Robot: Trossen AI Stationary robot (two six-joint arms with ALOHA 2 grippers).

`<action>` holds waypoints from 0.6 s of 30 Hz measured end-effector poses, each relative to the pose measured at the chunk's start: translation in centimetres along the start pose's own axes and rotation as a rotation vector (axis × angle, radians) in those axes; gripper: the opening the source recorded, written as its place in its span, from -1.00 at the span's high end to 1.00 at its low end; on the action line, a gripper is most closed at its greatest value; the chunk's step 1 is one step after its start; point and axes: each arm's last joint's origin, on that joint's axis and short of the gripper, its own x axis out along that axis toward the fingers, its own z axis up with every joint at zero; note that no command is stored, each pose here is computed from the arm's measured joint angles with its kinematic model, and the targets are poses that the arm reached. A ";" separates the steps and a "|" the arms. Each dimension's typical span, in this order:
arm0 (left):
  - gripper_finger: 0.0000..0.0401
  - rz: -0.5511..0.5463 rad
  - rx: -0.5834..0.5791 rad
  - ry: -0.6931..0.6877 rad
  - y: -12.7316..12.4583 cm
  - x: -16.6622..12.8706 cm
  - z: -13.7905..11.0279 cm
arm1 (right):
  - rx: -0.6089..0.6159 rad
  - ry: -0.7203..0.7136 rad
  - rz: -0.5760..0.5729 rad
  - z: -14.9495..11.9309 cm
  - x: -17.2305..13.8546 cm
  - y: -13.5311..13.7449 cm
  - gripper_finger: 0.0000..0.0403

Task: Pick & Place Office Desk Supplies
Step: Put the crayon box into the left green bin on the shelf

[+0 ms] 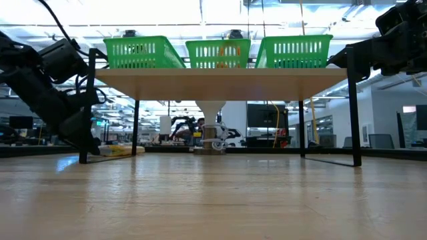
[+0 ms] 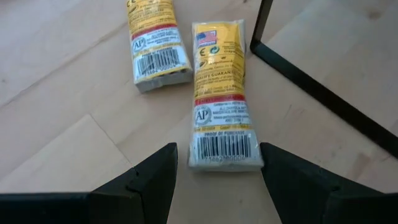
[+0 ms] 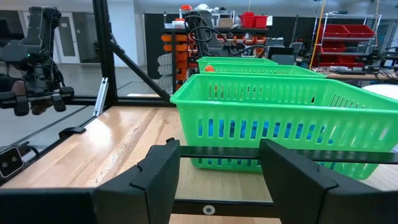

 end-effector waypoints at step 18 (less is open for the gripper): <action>0.23 -0.006 0.045 -0.060 -0.1 0.0 0.5 | 0.000 0.000 0.000 0.0 0.0 0.0 -0.05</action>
